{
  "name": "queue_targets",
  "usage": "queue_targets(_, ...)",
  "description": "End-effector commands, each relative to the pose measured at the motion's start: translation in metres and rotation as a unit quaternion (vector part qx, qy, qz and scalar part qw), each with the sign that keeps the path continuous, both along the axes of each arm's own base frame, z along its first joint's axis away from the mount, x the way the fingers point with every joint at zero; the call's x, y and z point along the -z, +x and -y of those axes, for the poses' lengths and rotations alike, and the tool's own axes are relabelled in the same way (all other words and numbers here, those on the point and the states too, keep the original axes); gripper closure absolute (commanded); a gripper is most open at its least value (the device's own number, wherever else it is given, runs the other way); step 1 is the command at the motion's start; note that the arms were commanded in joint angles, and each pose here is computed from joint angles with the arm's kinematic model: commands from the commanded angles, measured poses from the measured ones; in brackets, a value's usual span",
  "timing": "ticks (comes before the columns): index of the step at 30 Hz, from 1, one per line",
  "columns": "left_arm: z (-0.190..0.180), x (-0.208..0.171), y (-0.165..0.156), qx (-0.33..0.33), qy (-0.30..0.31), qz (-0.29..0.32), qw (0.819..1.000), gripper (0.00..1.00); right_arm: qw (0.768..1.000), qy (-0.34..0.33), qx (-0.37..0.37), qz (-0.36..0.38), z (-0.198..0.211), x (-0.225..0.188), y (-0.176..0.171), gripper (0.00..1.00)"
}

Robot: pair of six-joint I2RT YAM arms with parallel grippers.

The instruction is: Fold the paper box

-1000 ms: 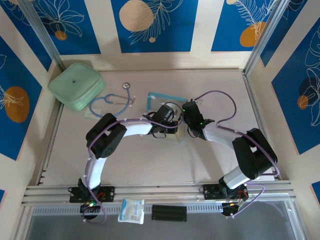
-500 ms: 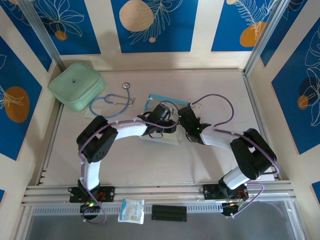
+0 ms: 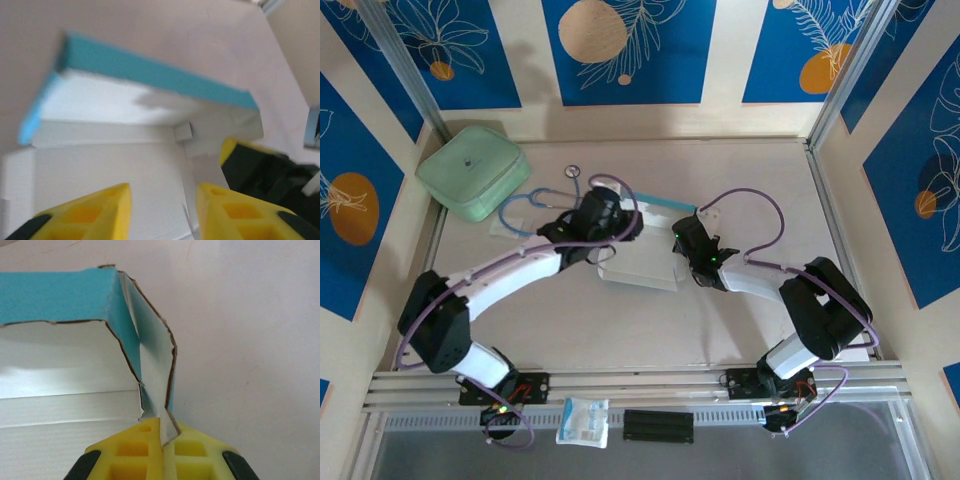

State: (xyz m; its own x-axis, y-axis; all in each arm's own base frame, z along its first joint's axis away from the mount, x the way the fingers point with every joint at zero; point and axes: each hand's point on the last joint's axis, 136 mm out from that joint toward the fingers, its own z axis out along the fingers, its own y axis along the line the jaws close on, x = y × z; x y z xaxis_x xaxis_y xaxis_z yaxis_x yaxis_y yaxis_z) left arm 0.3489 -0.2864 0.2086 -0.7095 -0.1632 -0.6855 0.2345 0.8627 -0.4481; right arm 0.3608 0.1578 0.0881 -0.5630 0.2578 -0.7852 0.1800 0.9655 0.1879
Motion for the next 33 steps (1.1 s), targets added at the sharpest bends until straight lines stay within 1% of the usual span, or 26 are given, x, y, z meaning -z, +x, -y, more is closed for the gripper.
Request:
queue_targets(1,-0.030,-0.014,0.015,-0.034,0.003,-0.023,0.999,0.55,0.998,-0.053,-0.006,-0.032,0.009,0.016,-0.013,0.95)
queue_targets(4,-0.044,-0.015,0.033,-0.050,-0.011,-0.037,0.998,0.47,0.998,-0.059,-0.008,-0.030,0.008,0.015,-0.012,0.95)
queue_targets(6,-0.047,-0.014,0.045,-0.050,-0.023,-0.040,0.998,0.41,0.998,-0.062,-0.010,-0.029,0.007,0.014,-0.012,0.95)
queue_targets(9,-0.039,-0.010,0.059,-0.019,-0.049,-0.041,0.998,0.29,0.997,-0.066,-0.016,-0.028,0.005,0.013,-0.012,0.95)
queue_targets(10,-0.030,-0.012,0.063,0.004,-0.067,-0.036,0.997,0.26,0.997,-0.068,-0.017,-0.028,0.005,0.013,-0.012,0.95)
queue_targets(12,-0.017,-0.013,0.069,0.035,-0.094,-0.034,0.994,0.23,0.997,-0.069,-0.019,-0.027,0.004,0.011,-0.011,0.95)
queue_targets(14,-0.010,-0.008,0.075,0.046,-0.102,-0.036,0.993,0.24,0.997,-0.069,-0.022,-0.028,0.003,0.012,-0.011,0.95)
queue_targets(19,-0.009,0.012,0.082,0.034,-0.103,-0.061,0.992,0.37,0.997,-0.069,-0.023,-0.029,0.001,0.012,-0.011,0.95)
queue_targets(24,-0.009,0.032,0.081,0.029,-0.096,-0.086,0.991,0.44,0.997,-0.065,-0.033,-0.033,-0.004,0.011,-0.011,0.94)
queue_targets(28,-0.009,0.047,0.077,0.028,-0.098,-0.100,0.990,0.48,0.998,-0.035,-0.037,-0.039,-0.016,0.006,-0.010,0.84)
queue_targets(33,-0.010,0.062,0.070,0.031,-0.101,-0.114,0.988,0.50,0.999,0.006,-0.030,-0.024,-0.031,-0.006,0.003,0.79)
